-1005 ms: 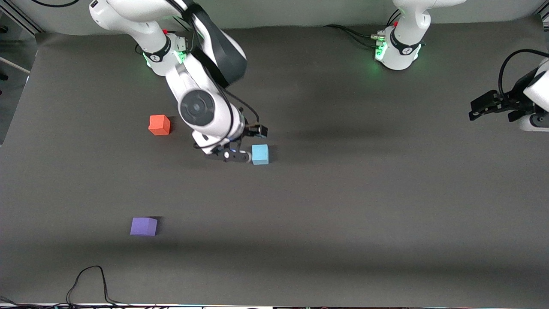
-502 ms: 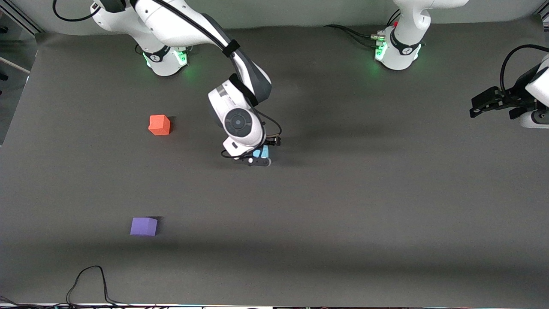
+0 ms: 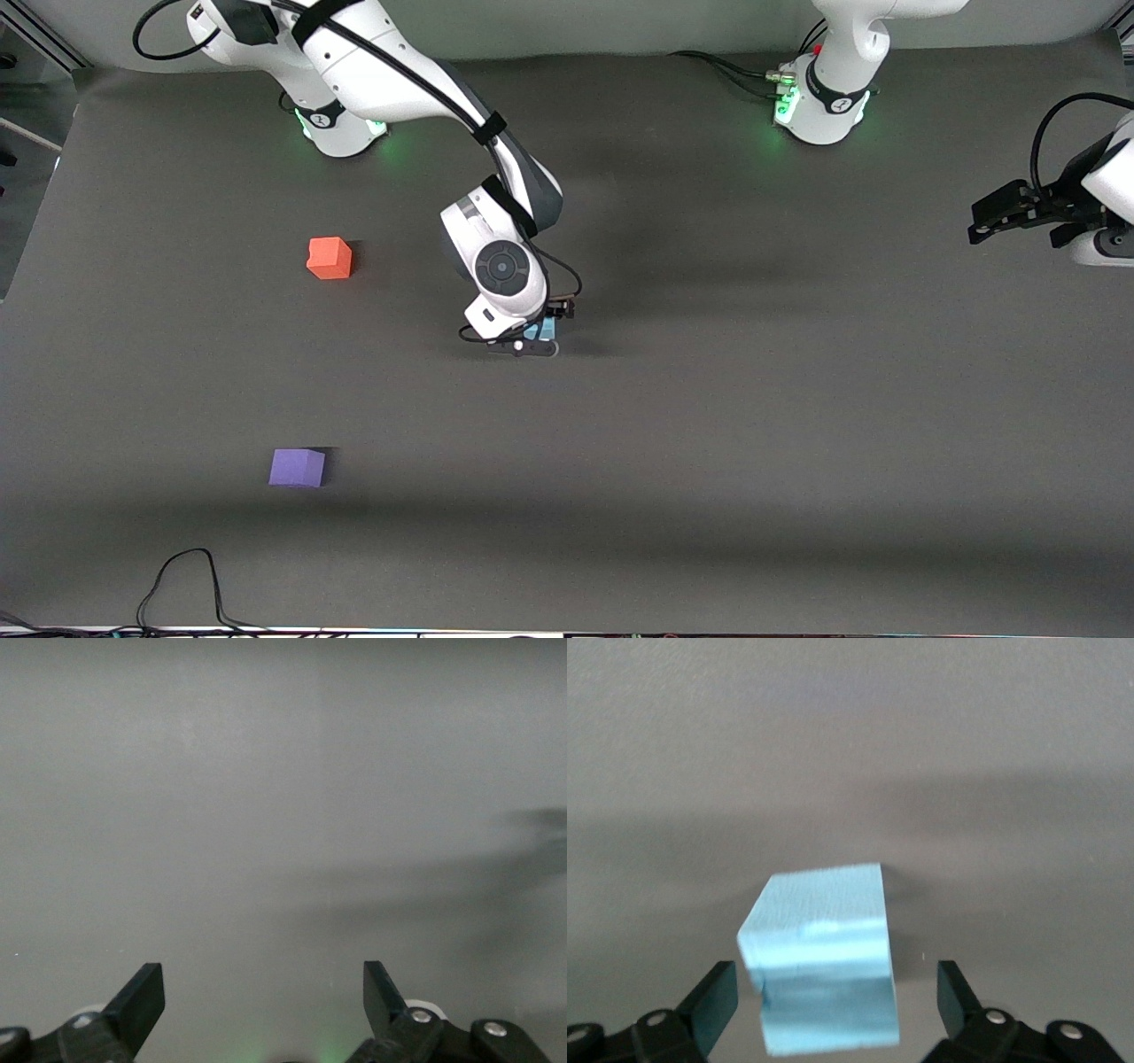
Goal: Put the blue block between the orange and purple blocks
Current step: 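Grasp the blue block with the right gripper and carry it toward the orange block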
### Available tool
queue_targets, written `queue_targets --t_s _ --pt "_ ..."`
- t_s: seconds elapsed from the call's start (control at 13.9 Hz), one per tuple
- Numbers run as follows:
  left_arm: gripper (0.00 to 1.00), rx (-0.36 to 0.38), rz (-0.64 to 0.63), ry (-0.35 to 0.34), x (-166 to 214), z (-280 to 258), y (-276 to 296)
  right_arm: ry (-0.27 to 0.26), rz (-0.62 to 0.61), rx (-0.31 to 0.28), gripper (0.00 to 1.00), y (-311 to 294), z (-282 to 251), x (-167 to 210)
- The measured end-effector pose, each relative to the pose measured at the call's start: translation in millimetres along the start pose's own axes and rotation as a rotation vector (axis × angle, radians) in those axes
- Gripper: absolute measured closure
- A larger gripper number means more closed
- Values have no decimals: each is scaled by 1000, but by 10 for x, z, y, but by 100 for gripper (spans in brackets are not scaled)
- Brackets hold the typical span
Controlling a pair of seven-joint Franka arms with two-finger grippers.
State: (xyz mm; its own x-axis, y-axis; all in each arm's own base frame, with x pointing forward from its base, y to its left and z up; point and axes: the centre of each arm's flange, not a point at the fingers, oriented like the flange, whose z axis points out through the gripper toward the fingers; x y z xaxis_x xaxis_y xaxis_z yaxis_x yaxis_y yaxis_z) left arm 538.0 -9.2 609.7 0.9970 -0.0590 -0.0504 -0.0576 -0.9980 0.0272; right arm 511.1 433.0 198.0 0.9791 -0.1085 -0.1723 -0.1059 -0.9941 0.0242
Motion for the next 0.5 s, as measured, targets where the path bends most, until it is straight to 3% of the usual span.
queue_targets --t_s 0.22,0.36,0.5 --pt "0 2 8 -1 10 8 44 17 1 4 0 -4 126 39" --pt "0 6 9 -1 10 7 43 20 1 6 6 -7 134 43" --pt "0 28 12 -2 10 8 28 23 10 8 27 -24 129 32"
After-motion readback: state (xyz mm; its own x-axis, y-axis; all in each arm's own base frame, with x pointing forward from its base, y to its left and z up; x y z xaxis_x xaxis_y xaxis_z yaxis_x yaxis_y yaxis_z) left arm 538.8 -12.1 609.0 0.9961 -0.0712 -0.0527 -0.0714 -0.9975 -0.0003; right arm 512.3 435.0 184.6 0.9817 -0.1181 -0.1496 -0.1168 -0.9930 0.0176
